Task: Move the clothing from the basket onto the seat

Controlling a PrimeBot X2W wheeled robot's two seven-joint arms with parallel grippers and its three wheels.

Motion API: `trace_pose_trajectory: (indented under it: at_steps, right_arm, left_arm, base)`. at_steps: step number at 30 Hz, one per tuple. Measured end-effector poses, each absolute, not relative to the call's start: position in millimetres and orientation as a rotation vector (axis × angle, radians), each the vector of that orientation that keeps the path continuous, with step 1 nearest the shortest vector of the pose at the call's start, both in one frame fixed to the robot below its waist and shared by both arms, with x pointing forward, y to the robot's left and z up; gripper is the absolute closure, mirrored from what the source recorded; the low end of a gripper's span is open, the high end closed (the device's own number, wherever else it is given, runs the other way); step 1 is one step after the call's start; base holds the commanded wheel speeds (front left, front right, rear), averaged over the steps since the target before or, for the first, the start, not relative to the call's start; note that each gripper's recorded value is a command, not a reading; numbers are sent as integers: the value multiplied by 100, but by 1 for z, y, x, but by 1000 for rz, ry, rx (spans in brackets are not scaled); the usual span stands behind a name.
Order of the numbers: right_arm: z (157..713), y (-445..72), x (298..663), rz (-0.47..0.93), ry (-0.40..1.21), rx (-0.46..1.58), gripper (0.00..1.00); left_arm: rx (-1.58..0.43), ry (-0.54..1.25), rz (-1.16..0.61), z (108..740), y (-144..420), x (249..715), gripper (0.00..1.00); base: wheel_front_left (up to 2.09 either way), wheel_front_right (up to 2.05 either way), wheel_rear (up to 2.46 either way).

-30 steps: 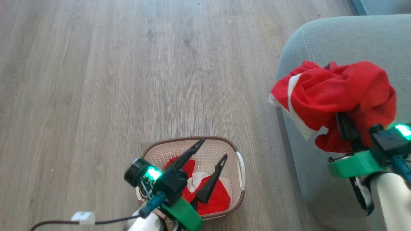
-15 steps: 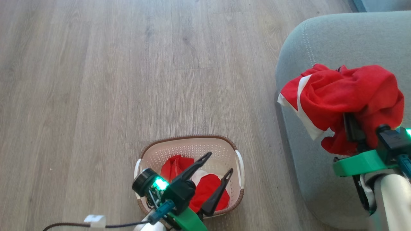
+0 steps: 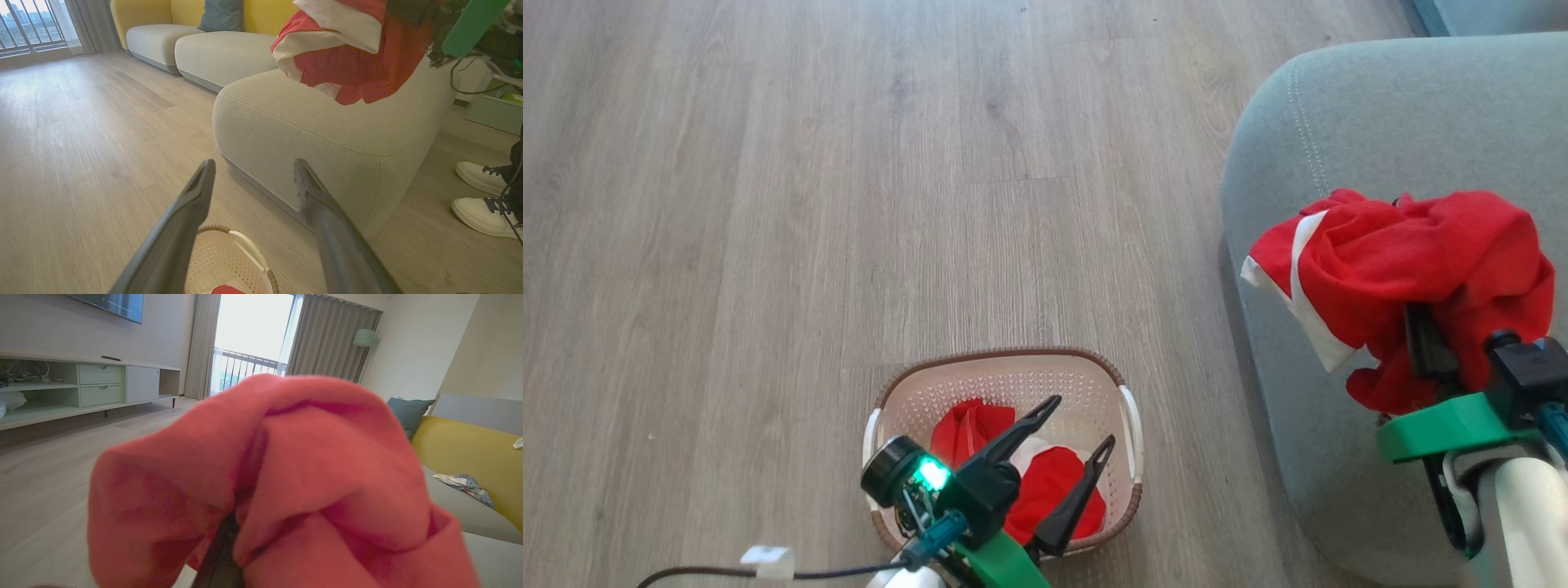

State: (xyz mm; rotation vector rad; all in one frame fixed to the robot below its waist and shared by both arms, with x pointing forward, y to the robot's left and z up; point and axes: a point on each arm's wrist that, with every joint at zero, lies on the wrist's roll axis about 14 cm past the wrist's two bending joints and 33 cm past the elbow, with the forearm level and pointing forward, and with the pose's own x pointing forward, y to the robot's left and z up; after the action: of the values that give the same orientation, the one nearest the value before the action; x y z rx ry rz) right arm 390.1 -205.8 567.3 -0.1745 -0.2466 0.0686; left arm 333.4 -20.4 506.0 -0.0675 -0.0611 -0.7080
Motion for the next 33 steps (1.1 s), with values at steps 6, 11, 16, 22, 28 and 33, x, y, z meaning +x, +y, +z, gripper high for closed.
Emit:
trace_pose_trajectory:
  at_steps: [6,11,16,22,28,33]
  right_arm:
    - [570,-215,385,42,-250,-180,100]
    - [571,-231,377,-5,-250,-189,100]
    - [572,-249,365,-60,-243,-199,100]
    - [571,-278,345,-152,-225,-217,100]
    - [567,-306,323,-249,-195,-235,100]
    - [566,-328,303,-331,-171,-253,100]
  left_arm:
    - [-70,-60,-733,506,-28,332,0]
    - [-75,-55,-784,505,-42,329,0]
    - [-82,-49,-845,503,-59,325,0]
    - [-97,-38,-932,500,-84,321,0]
    - [-110,-37,-1006,498,-107,324,0]
    - [-127,-58,-1087,504,-132,324,0]
  base:
    - [0,0,0]
    - [0,0,0]
    - [0,0,0]
    - [0,0,0]
    - [0,0,0]
    - [0,0,0]
